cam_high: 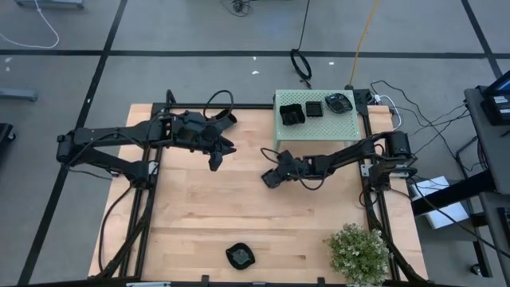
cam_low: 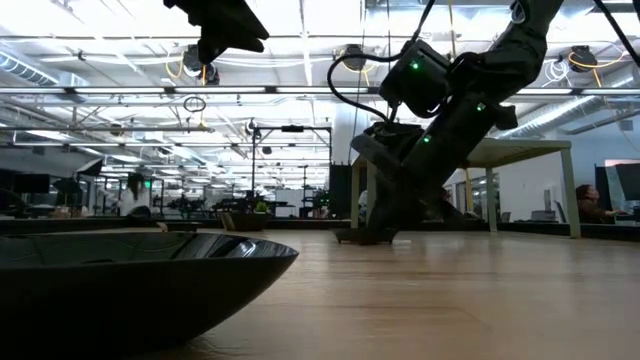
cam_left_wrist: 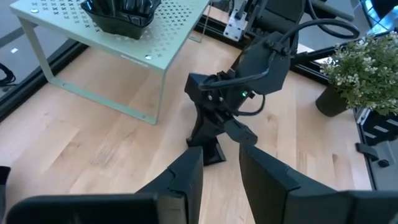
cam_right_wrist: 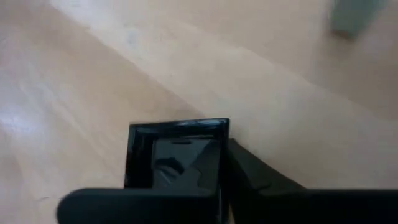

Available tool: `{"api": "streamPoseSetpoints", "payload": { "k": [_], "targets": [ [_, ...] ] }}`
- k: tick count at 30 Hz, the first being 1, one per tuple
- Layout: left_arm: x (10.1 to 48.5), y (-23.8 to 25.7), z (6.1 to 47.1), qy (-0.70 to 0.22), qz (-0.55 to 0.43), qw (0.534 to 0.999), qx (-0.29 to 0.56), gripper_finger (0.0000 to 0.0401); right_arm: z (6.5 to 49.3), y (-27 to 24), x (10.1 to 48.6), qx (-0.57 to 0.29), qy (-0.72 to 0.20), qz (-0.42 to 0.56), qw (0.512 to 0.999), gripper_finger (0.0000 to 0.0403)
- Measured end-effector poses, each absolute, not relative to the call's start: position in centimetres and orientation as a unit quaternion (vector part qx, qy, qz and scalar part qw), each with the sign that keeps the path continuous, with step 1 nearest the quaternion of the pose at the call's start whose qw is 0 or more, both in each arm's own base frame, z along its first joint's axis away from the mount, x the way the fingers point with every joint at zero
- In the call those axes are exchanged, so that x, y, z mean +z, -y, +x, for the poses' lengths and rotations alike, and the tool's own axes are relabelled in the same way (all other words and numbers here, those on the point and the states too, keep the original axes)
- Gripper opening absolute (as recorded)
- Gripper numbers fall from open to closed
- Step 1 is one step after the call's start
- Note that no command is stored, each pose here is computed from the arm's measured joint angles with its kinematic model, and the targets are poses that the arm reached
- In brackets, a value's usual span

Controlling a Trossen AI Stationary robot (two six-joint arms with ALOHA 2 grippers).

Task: Pick & Place Mini shaped plates
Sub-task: Stack the black square plate on top of the square plate on the shelf

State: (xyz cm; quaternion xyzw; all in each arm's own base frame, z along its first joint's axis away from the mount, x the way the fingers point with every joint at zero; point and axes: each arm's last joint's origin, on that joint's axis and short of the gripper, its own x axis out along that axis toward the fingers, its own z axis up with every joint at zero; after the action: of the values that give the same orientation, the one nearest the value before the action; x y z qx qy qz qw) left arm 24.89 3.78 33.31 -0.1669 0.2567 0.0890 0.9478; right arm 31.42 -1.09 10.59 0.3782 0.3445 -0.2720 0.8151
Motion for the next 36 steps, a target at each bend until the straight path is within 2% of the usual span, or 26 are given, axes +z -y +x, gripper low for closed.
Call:
{"api": "streamPoseSetpoints", "payload": {
  "k": [6,12,23,30,36],
  "targets": [
    [33.3,-3.8,24.9,-0.257,-0.167,0.948,0.089,0.0108,31.5,1.0,11.5,-0.249,-0.332,0.376,0.829,0.0002],
    [33.3,-3.8,24.9,-0.257,-0.167,0.948,0.089,0.0108,31.2,0.9,14.3,-0.206,-0.31,0.351,0.859,0.0001],
    [33.3,-3.8,24.9,-0.257,-0.167,0.948,0.089,0.0108,29.1,1.1,22.1,-0.149,-0.194,0.312,0.918,0.0001],
    [33.3,-3.8,24.9,-0.257,-0.167,0.948,0.089,0.0108,25.5,3.7,27.4,-0.221,-0.08,0.286,0.929,0.0],
    [33.3,-3.8,24.9,-0.257,-0.167,0.948,0.09,0.0108,21.3,7.6,29.6,-0.318,-0.035,0.309,0.896,0.0]
  ]
}}
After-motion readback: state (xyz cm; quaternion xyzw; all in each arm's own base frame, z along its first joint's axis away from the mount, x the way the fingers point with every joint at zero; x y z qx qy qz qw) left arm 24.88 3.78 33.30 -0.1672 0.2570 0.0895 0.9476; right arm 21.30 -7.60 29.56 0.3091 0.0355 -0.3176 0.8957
